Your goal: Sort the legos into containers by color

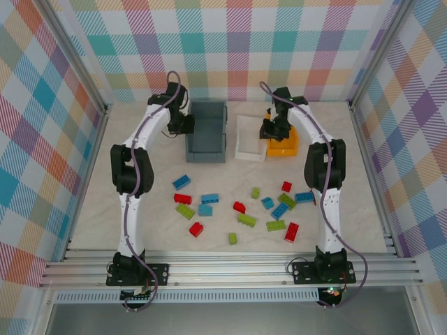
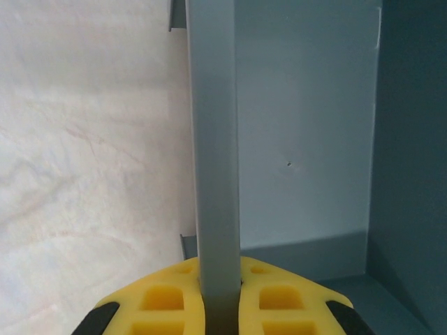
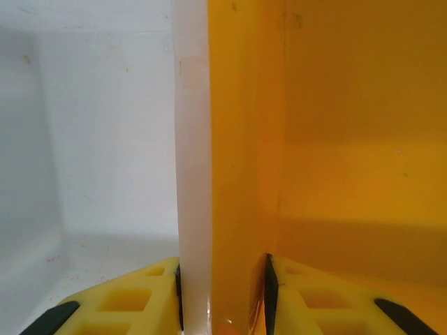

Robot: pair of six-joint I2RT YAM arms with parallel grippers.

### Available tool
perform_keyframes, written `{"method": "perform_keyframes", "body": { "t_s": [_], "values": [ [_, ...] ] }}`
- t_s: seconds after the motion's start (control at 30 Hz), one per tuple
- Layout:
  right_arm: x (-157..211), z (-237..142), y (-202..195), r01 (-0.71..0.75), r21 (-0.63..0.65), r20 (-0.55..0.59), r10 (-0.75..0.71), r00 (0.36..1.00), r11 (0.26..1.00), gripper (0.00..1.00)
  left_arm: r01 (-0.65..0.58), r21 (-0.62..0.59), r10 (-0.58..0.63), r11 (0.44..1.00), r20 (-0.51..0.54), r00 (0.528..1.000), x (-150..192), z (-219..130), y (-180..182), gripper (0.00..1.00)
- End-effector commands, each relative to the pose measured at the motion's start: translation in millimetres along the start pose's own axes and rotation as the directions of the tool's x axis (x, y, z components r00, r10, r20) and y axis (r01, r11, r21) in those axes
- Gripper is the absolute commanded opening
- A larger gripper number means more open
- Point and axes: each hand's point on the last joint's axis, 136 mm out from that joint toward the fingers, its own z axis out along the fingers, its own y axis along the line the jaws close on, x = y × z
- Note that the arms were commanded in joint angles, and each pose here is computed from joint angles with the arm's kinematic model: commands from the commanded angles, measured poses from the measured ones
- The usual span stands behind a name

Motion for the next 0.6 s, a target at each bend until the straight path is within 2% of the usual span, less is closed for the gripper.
{"method": "perform_keyframes", "body": {
  "t_s": [0.0, 0.17, 0.37, 0.47, 0.5, 0.57],
  "values": [
    [5.3, -16.0, 27.5, 0.065, -0.028, 0.022, -0.065, 0.998, 0.997, 0.34, -0.013, -0.035, 0.012, 0.999, -0.039, 0.999, 24.4, -13.9, 1.0, 0.0],
    [10.9, -11.6, 43.8, 0.07, -0.038, 0.017, -0.069, 0.997, 0.997, 0.4, 0.028, -0.069, -0.031, 0.997, -0.039, 0.999, 33.0, -13.2, 8.6, 0.0],
    [11.7, -26.3, 42.2, 0.065, -0.025, 0.055, -0.064, 0.996, 0.998, 0.7, 0.058, -0.138, -0.059, 0.989, -0.001, 0.998, 28.5, -17.2, 20.5, 0.0],
    [11.0, -43.4, 36.0, 0.041, -0.027, 0.093, -0.038, 0.995, 0.999, 0.76, 0.071, -0.156, -0.07, 0.985, 0.012, 0.997, 25.7, -20.0, 23.1, 0.0],
    [10.4, -49.7, 31.7, 0.024, -0.029, 0.11, -0.021, 0.994, 0.999, 0.77, 0.077, -0.156, -0.075, 0.985, 0.018, 0.997, 24.7, -21.7, 23.0, 0.03],
    [9.8, -62.2, 23.2, -0.006, -0.033, 0.145, 0.011, 0.989, 0.999, 0.8, 0.087, -0.145, -0.084, 0.986, 0.027, 0.996, 23.7, -25.1, 21.0, 0.19]
  ]
}}
